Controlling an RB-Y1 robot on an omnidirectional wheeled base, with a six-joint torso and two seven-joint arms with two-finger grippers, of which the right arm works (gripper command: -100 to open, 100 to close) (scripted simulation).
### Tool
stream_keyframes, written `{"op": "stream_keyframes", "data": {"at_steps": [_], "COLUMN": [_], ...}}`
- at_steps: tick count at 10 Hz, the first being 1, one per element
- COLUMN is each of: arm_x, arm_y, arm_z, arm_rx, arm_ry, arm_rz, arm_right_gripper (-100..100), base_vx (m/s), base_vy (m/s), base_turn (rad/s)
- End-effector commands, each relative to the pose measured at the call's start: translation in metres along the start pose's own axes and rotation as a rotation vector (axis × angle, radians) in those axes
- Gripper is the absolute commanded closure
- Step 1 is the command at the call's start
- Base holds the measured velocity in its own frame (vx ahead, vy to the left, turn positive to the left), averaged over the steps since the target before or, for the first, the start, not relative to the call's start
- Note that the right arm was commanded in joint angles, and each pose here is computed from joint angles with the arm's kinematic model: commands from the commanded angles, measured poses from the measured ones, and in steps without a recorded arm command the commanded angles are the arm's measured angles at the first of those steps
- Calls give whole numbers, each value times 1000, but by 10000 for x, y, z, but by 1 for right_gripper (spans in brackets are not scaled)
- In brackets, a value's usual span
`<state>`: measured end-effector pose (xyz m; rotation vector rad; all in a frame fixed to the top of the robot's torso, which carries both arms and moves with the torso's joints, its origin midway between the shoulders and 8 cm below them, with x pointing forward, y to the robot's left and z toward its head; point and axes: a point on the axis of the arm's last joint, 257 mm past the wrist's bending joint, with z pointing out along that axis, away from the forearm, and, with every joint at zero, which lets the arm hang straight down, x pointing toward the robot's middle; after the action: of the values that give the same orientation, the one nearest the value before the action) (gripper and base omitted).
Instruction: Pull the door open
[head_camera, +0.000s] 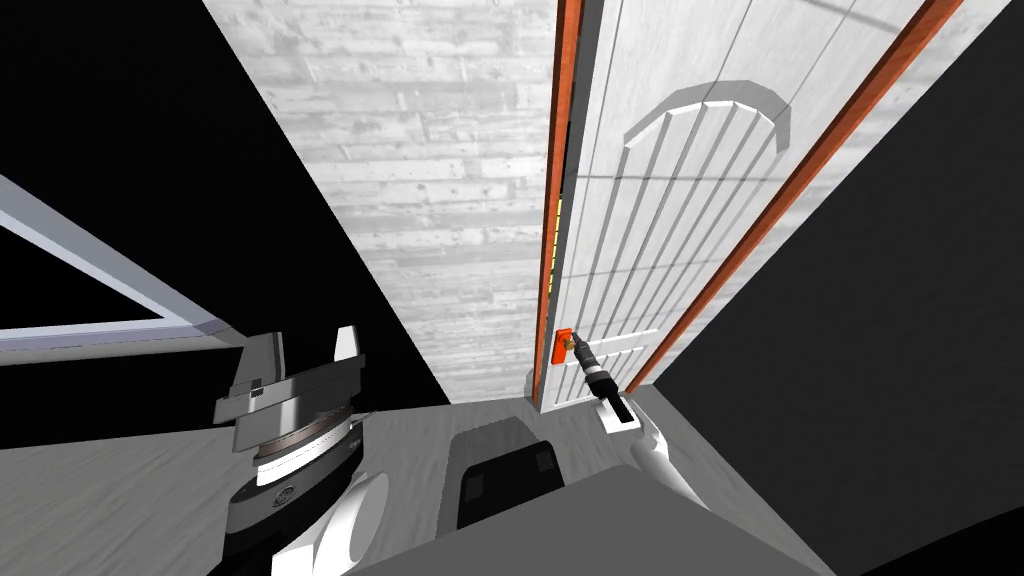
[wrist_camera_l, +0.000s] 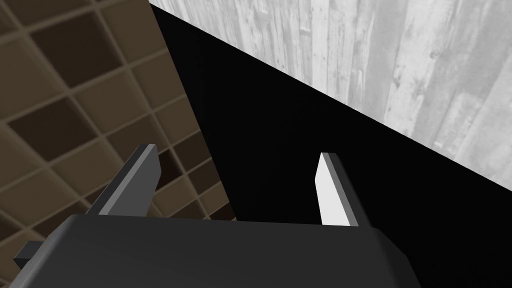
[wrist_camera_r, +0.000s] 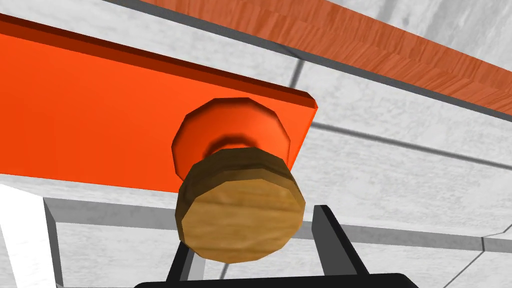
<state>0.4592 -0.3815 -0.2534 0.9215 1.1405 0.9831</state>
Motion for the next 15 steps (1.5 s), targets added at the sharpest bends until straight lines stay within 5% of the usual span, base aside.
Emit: {"op": "stream_keyframes", "data": {"at_steps": [1,15], "arm_x": [41,-13], "arm_y": [92,-11], "arm_z": [66,126], "arm_rx": [-29,-8], "arm_ry": [-3,-112], "arm_rz": [72,742], "arm_right_gripper": [100,100], "base_vx": [-70,-69], "base_vy": [-53,-37], "base_turn": [67,100]}}
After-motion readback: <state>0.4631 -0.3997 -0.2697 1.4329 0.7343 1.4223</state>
